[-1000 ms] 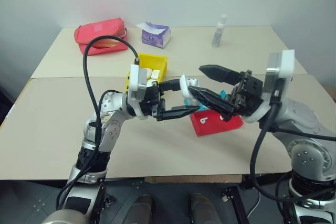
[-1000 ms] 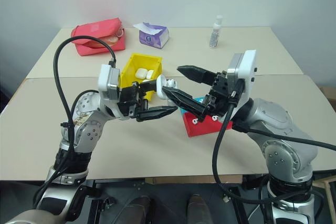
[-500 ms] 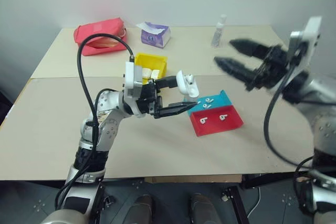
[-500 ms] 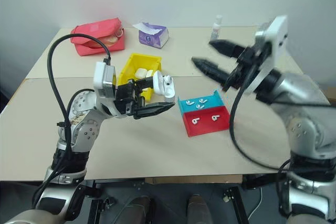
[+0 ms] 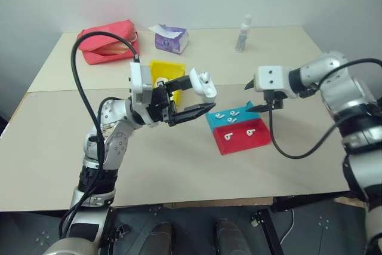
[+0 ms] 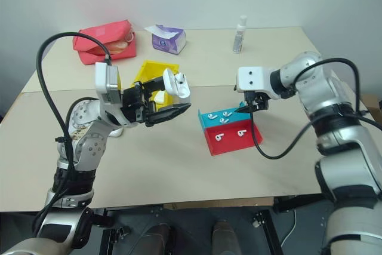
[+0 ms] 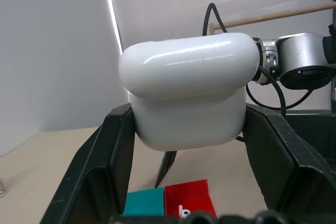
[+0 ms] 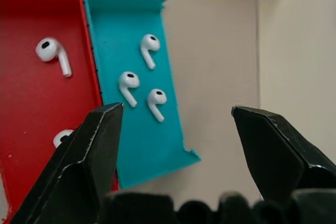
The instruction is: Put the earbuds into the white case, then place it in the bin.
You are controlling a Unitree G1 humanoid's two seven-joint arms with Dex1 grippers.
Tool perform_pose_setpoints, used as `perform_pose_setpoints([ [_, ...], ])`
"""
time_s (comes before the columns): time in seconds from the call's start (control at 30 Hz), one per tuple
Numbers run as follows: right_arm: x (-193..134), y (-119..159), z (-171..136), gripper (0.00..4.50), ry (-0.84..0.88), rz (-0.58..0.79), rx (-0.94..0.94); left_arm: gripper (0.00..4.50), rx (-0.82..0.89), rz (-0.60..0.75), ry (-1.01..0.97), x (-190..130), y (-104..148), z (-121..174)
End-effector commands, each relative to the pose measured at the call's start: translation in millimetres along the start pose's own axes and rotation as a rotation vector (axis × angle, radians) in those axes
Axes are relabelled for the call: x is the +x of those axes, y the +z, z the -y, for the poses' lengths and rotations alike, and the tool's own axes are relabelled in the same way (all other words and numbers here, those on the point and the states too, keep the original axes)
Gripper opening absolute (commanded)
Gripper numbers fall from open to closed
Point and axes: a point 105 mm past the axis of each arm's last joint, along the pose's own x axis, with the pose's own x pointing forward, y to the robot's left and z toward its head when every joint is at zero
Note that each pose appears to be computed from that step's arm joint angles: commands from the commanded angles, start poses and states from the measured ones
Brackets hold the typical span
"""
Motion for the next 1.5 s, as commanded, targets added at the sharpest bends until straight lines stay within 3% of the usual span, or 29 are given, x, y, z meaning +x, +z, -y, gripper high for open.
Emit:
perform_pose_setpoints([
  [0.03,10.3,5.6,3.5,3.88,0.052,-0.020,-0.081,2.83,0.049,0.024,0.004,-1.7,12.4,3.7],
  [0.17,31.7,16.8,8.3,3.88,0.083,-0.023,-0.086,2.83,0.047,0.019,0.032,-5.6,14.6,3.6],
  [0.2,35.3,18.4,7.8,3.71,0.097,-0.027,-0.087,2.83,0.047,0.015,0.032,-6.4,14.9,4.4],
  [0.27,42.9,21.7,8.2,3.26,0.107,-0.036,-0.092,2.83,0.051,0.008,0.033,-7.6,16.0,5.4],
  [0.4,49.4,20.9,6.1,1.93,0.149,-0.082,-0.090,2.83,0.057,0.001,0.046,-9.7,19.5,4.4],
  [0.9,48.9,-0.9,1.4,1.93,0.164,-0.210,-0.090,2.83,0.068,-0.017,0.066,-13.1,23.3,6.0],
  [1.5,37.5,-5.6,-20.2,1.93,0.301,-0.161,-0.130,2.83,0.052,0.002,0.051,-8.1,20.3,5.4],
])
